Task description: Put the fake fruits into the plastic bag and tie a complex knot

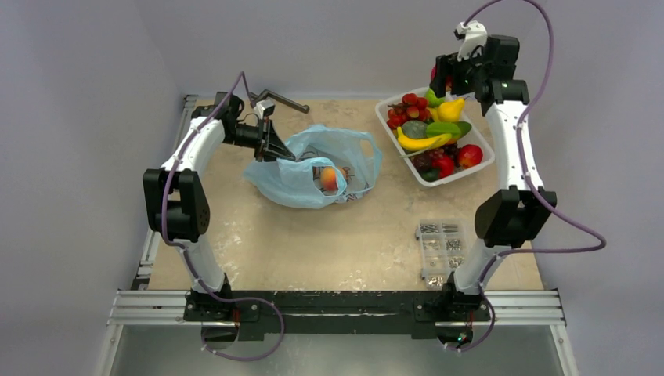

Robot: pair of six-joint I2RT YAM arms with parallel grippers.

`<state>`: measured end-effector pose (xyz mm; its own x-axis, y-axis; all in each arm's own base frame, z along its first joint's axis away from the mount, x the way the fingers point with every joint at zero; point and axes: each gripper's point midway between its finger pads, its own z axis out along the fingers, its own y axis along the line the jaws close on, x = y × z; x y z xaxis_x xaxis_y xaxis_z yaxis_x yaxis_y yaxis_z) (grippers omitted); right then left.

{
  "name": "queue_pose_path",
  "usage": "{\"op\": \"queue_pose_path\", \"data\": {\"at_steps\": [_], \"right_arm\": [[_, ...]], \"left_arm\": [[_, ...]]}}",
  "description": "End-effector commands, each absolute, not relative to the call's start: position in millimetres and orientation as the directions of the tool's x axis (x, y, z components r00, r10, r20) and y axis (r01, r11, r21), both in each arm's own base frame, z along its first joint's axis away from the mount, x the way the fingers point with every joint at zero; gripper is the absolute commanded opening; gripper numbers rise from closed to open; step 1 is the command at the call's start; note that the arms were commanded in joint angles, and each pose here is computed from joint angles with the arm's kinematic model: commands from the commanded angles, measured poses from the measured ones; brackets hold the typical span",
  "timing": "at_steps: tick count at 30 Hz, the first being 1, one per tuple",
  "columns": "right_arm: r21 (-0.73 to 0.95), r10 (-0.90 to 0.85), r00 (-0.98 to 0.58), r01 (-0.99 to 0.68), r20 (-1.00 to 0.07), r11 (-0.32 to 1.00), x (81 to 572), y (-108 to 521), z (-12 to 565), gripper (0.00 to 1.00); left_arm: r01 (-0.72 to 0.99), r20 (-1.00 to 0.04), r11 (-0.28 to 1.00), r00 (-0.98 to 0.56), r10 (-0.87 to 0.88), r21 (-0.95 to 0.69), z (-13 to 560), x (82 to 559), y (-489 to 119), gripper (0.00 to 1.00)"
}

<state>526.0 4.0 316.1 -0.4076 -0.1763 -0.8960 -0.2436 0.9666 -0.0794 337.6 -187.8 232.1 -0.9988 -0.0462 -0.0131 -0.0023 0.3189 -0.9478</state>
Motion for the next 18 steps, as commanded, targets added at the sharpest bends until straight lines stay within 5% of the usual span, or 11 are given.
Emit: {"op": "queue_pose_path", "data": {"at_steps": [1,10,18], "right_arm": [[-0.051,-0.225,-0.312,-0.481,-0.923,0.875,467,53,362,0.48],[-0.041,-0.385,-0.243,-0.799,-0.89,0.6,354,176,300,0.27],[-0.152,-0.423,-0.126,-0.812,-0.897,0.564,372,245,241,0.14]], "left_arm": [[0.06,-0.071,0.29,-0.997,-0.028,-0.955,249,340,-188,0.0],[0.063,-0.075,0.283,-0.997,-0.031,-0.957,254,339,-188,0.0],[0.053,-0.065,0.28,-0.997,-0.031,-0.958,251,339,-189,0.0]]}}
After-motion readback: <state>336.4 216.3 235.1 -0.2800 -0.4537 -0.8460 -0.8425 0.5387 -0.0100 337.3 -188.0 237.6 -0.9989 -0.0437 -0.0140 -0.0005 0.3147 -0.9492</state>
